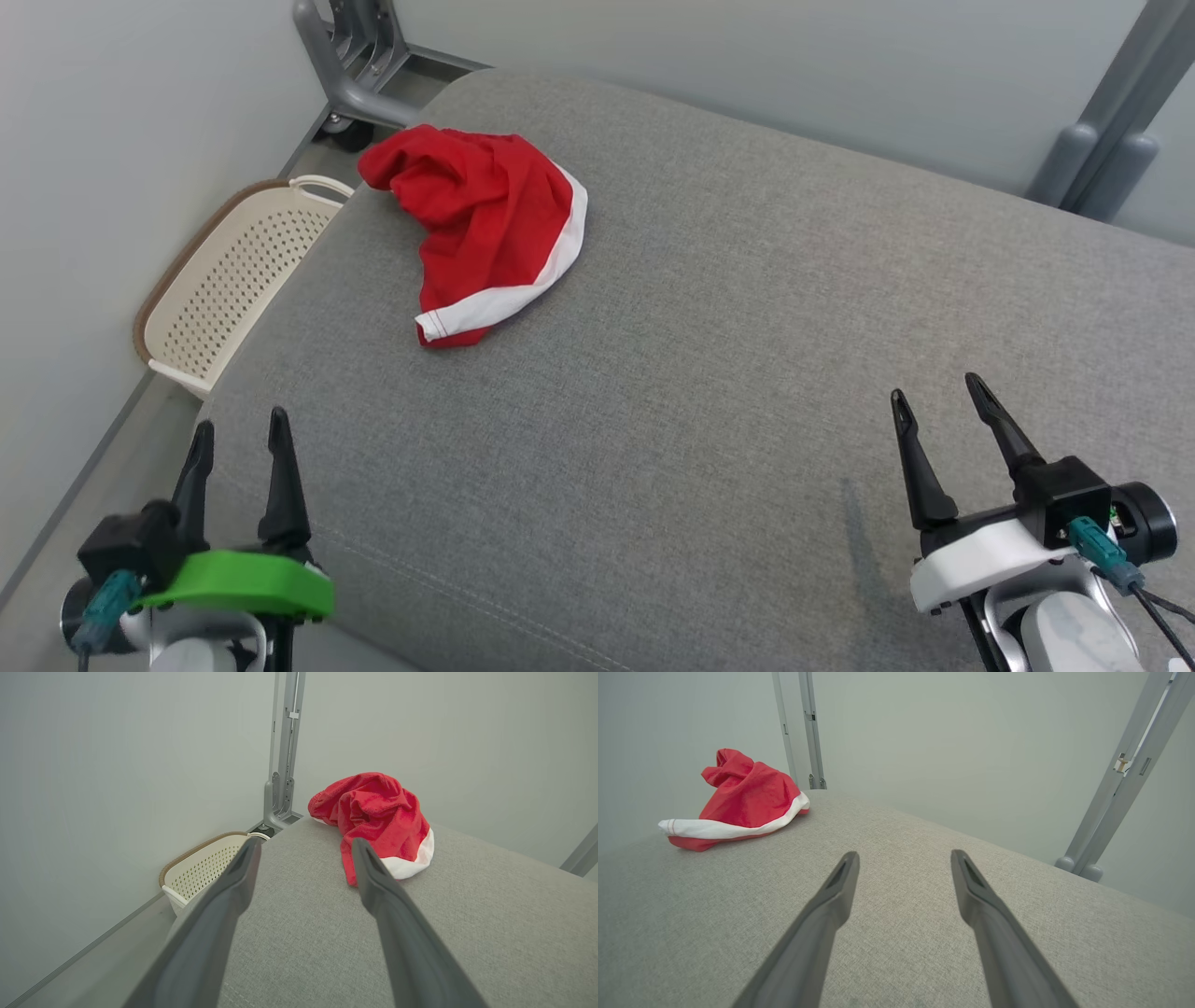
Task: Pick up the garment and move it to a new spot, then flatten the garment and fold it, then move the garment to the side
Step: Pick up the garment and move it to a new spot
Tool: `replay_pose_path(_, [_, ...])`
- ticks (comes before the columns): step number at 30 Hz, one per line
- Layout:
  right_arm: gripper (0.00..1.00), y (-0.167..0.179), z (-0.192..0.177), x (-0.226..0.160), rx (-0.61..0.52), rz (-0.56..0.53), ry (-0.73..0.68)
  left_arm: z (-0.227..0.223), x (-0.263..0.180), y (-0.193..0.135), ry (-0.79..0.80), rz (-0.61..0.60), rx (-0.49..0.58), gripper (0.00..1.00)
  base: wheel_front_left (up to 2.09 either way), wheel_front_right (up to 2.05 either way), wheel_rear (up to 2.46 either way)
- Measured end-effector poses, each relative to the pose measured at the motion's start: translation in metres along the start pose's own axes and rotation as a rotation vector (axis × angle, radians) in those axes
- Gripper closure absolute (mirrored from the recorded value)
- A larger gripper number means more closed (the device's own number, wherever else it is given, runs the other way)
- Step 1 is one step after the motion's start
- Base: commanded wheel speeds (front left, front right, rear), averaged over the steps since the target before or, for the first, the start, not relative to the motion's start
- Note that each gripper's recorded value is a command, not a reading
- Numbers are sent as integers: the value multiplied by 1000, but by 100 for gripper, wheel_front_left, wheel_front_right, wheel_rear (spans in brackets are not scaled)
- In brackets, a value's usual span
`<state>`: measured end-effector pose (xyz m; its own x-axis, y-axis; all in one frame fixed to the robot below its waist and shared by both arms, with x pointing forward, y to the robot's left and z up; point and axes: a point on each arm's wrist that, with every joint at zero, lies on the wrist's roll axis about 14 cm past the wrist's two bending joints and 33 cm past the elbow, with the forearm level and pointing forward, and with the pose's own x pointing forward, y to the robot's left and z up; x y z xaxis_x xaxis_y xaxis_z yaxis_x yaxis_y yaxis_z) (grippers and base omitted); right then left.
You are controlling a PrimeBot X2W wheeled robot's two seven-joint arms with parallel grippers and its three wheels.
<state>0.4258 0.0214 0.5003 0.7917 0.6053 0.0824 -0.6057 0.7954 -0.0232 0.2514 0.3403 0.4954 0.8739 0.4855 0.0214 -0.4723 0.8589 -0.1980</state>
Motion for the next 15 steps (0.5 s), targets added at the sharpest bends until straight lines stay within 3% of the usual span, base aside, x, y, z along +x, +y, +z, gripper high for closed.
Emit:
replay_pose_path(7, [0,-7,6,30,-12,46,-46,22,74,-31,-17,-43,-40,0,0,0,0])
replay_pose_path(15, [0,-26,-6,50,2,46,-46,-39,131,-58,307,-70,-69,0,0,0,0])
